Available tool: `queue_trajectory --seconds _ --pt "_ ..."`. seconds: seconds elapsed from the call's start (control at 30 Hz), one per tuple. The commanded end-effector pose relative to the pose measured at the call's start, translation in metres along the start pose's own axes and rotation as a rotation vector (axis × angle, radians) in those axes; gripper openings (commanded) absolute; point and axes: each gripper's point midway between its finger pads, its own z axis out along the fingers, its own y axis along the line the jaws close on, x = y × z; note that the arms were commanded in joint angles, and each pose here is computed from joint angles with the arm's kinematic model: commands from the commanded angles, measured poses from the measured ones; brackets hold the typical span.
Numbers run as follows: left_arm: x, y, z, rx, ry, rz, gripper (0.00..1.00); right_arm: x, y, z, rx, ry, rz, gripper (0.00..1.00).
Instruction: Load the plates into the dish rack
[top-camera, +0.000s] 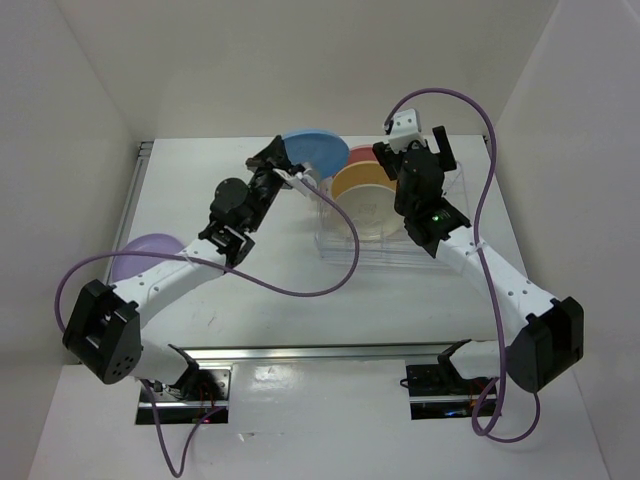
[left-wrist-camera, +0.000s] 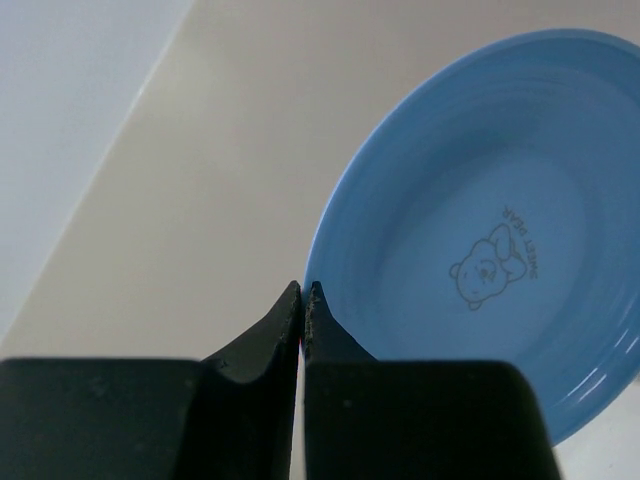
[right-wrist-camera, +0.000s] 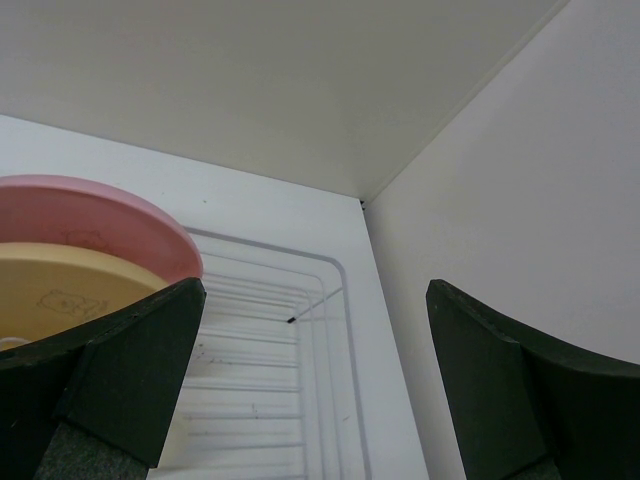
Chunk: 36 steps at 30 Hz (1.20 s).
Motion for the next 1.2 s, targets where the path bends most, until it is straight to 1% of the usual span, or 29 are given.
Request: queue_trajectory --seconds 0.0,0.1,0.27,0.4,0.5,0.6,0.63,0.7,0.8,0.87,0.93,1.0,1.1,1.13,1.17 --pt "-0.046 0.032 -0.007 -0.142 -0.111 -0.040 0.00 0.002 -0.001 0.003 0.015 0.001 0.010 1.00" --pt "-0.066 0.026 -0.012 -0.120 -0.144 -0.061 0.00 0.003 -0.003 0.003 0.025 0.006 0.010 1.00" --pt "-0.074 0.029 -0.026 -0.106 -0.132 -0.102 0.00 0.003 -0.003 0.003 0.025 0.006 0.010 1.00" --pt "-0.063 0.020 -0.036 -0.084 -0.106 -0.104 0.00 0.006 -0.001 0.002 0.022 0.012 0.004 1.00" --pt "-0.067 0.016 -0.037 -0.076 -0.115 -0.156 0.00 0.006 -0.001 0.002 0.022 0.012 0.004 1.00" --pt "-0.075 0.006 -0.036 -0.052 -0.137 -0.194 0.00 0.003 -0.007 0.000 0.036 0.004 -0.009 1.00" --pt "-0.079 -0.003 -0.034 -0.036 -0.146 -0.207 0.00 0.000 -0.010 -0.001 0.040 -0.002 -0.003 1.00" --pt "-0.079 -0.015 -0.031 -0.024 -0.143 -0.200 0.00 -0.003 -0.017 -0.003 0.058 -0.008 -0.024 1.00" --pt "-0.084 -0.020 -0.027 -0.023 -0.155 -0.215 0.00 -0.006 -0.024 -0.003 0.084 -0.013 -0.043 1.00" --pt "-0.082 -0.036 -0.023 0.003 -0.148 -0.211 0.00 -0.012 -0.031 -0.006 0.103 -0.026 -0.038 1.00" --pt "-0.085 -0.040 -0.023 0.007 -0.155 -0.205 0.00 -0.022 -0.040 -0.006 0.125 -0.040 -0.039 1.00" --pt "-0.084 -0.053 -0.020 0.028 -0.152 -0.202 0.00 -0.033 -0.049 -0.008 0.146 -0.055 -0.026 1.00" --pt "-0.084 -0.064 -0.018 0.043 -0.152 -0.211 0.00 -0.038 -0.052 -0.008 0.151 -0.062 -0.027 1.00" --pt "-0.085 -0.062 -0.018 0.036 -0.157 -0.214 0.00 -0.043 -0.056 -0.009 0.160 -0.074 -0.023 1.00" --pt "-0.087 -0.069 -0.018 0.048 -0.162 -0.215 0.00 -0.044 -0.056 -0.009 0.160 -0.075 -0.023 1.00"
